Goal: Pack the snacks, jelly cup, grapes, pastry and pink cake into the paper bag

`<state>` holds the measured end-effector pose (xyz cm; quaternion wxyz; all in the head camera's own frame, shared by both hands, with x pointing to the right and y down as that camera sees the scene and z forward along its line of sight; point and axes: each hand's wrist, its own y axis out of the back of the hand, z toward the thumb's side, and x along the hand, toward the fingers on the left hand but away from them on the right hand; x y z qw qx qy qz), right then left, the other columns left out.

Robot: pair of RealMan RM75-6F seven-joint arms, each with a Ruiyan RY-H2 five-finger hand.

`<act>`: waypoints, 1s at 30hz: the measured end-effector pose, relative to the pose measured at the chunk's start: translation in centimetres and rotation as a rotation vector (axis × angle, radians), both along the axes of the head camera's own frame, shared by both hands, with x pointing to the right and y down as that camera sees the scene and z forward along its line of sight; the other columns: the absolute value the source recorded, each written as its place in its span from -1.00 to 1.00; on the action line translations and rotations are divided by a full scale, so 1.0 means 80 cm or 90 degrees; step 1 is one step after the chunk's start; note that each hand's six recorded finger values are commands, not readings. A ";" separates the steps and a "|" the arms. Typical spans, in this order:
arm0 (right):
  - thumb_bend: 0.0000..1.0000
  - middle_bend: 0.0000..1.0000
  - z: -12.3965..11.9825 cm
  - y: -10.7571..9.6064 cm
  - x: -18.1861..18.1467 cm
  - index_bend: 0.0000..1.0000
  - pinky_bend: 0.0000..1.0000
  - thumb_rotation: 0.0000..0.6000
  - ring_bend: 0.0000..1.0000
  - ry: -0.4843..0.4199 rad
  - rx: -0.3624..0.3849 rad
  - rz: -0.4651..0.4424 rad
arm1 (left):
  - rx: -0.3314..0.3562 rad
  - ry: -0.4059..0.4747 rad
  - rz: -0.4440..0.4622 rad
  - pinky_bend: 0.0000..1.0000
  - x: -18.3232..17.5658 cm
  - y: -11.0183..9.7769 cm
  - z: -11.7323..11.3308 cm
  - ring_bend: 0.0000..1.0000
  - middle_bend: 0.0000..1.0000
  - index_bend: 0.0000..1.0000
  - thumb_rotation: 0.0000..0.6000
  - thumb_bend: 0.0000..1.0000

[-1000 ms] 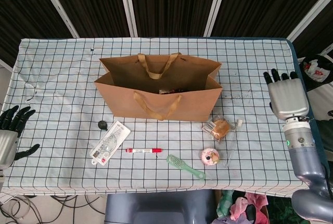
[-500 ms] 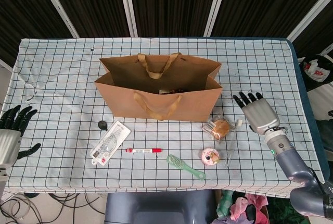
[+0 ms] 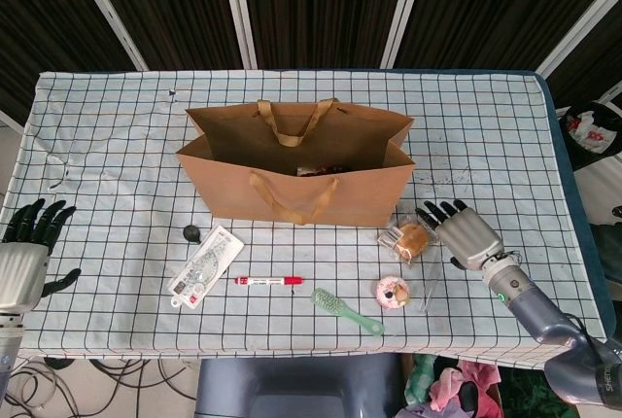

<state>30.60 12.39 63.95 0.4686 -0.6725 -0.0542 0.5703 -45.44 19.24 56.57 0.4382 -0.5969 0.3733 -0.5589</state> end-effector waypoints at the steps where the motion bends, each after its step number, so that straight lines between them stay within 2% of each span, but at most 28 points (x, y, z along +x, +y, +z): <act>1: -0.67 -0.91 0.004 0.003 -0.001 -0.98 -0.63 1.00 -0.75 -0.002 -0.005 -0.001 | -0.002 -0.001 0.001 -0.82 0.000 0.000 0.001 -0.99 -0.81 -0.71 1.00 -0.82; 11: -0.68 -0.91 0.045 0.015 -0.018 -0.99 -0.63 1.00 -0.75 -0.024 -0.006 -0.026 | -0.014 0.001 0.010 -0.82 0.004 0.001 0.006 -0.99 -0.83 -0.71 1.00 -0.82; 20: -0.68 -0.81 0.064 0.014 -0.037 -0.97 -0.63 1.00 -0.72 -0.043 0.001 -0.029 | -0.018 0.000 0.010 -0.82 0.003 0.001 0.008 -0.99 -0.83 -0.71 1.00 -0.82; 26: -0.68 -0.67 0.074 0.011 -0.043 -0.85 -0.63 1.00 -0.62 -0.042 -0.001 -0.029 | -0.018 -0.001 0.008 -0.82 0.002 0.000 0.008 -0.99 -0.83 -0.71 1.00 -0.82; 30: -0.68 -0.56 0.076 0.010 -0.045 -0.69 -0.63 1.00 -0.53 -0.042 -0.002 -0.032 | -0.020 -0.002 0.008 -0.82 0.002 0.000 0.009 -0.99 -0.83 -0.71 1.00 -0.82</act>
